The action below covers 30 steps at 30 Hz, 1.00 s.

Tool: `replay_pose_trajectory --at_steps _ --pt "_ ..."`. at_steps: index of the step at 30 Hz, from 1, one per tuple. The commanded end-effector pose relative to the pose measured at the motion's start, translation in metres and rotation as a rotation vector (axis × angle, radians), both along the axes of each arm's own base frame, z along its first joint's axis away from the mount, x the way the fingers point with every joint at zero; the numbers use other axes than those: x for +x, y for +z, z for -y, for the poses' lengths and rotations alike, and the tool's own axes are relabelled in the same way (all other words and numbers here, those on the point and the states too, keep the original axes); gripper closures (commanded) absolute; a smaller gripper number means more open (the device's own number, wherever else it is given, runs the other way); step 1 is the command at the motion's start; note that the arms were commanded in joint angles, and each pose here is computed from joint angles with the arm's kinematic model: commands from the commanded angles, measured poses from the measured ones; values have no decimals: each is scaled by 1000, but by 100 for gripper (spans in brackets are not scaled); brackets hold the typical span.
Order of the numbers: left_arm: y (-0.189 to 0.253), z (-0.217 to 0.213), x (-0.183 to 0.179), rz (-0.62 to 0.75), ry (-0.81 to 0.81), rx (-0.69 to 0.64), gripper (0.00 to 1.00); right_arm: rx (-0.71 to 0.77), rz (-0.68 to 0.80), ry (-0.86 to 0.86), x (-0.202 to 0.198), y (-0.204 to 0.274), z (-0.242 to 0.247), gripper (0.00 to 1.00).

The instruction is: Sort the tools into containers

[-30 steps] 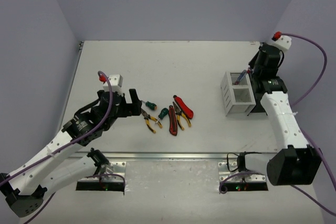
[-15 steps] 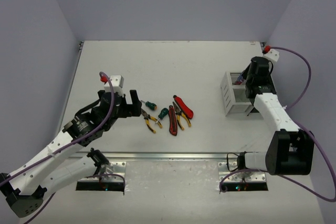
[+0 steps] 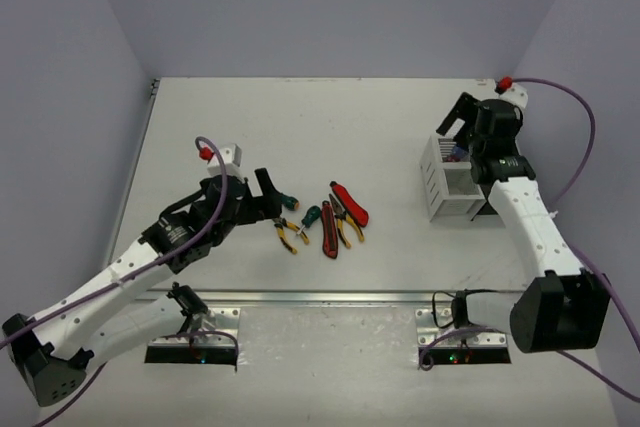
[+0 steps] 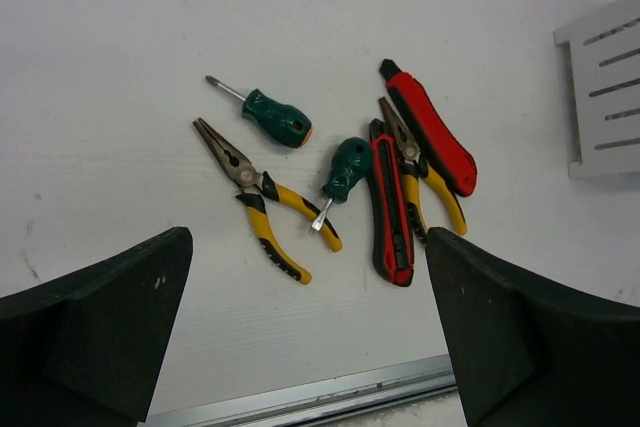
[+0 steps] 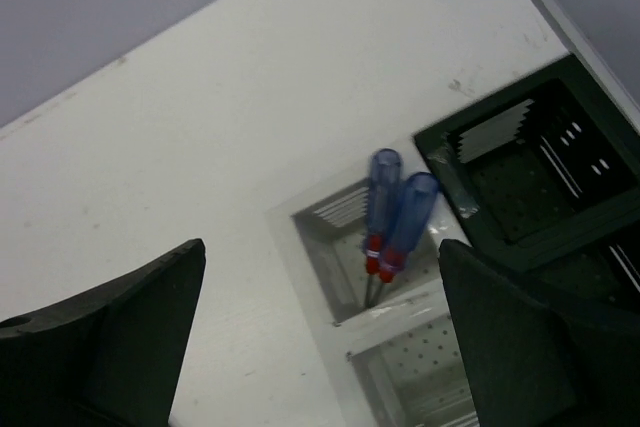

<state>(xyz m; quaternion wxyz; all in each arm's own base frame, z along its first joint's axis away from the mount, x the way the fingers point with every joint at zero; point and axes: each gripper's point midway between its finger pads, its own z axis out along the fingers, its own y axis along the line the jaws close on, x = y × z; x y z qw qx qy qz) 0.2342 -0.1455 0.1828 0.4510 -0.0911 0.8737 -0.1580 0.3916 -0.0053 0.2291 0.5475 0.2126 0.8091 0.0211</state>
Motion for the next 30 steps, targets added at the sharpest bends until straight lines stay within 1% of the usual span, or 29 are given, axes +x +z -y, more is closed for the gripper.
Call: replay_pose_trajectory --at_steps 1,2,3,5,6,7,10,11,13,14,16,18,19,20,21,23,26,28,29,30 --pt "-23 15 15 -99 115 -80 0 -3 -55 378 -34 32 -98 5" --pt "-28 14 16 -129 136 -58 0 16 -86 484 -46 25 -126 7" --pt "-29 12 18 -146 173 -46 0 21 -130 547 -56 13 -143 9" --pt "-22 3 18 -168 221 -7 0 -5 -226 673 -79 -19 -178 11" --pt "-14 -7 19 -153 254 31 0 -34 -269 724 -93 -32 -195 12" --pt "-9 -17 19 -135 275 68 0 -76 -319 703 -96 -50 -196 13" --pt "20 -42 16 -64 336 123 0 -174 -404 723 -119 -90 -216 13" --pt "29 -47 15 -38 331 133 0 -189 -421 726 -122 -98 -220 14" --pt "48 -55 10 38 236 196 0 -193 -453 735 -128 -111 -231 15" --pt "55 -45 10 70 166 166 0 -195 -475 748 -131 -119 -239 16" --pt "60 -39 1 121 26 176 0 -156 -468 748 -131 -122 -254 17" --pt "61 -32 -8 175 -66 146 0 -104 -448 727 -129 -126 -274 13" --pt "60 -34 -10 199 -65 125 0 -77 -434 714 -127 -127 -283 10" --pt "63 -35 -8 213 -51 122 0 -90 -423 706 -127 -126 -284 10" --pt "61 -37 -11 227 -44 103 0 -93 -424 678 -122 -134 -288 7" --pt "66 -35 -15 246 -64 75 0 -49 -416 584 -112 -141 -300 5" --pt "65 -35 -17 252 -62 60 0 -76 -408 490 -101 -152 -314 3" --pt "65 -35 -17 250 -67 58 0 -85 -394 422 -88 -152 -323 3" --pt "65 -34 -17 249 -68 58 0 -105 -433 387 -89 -167 -321 4" --pt "65 -34 -17 249 -68 58 0 -110 -435 373 -86 -170 -323 5"
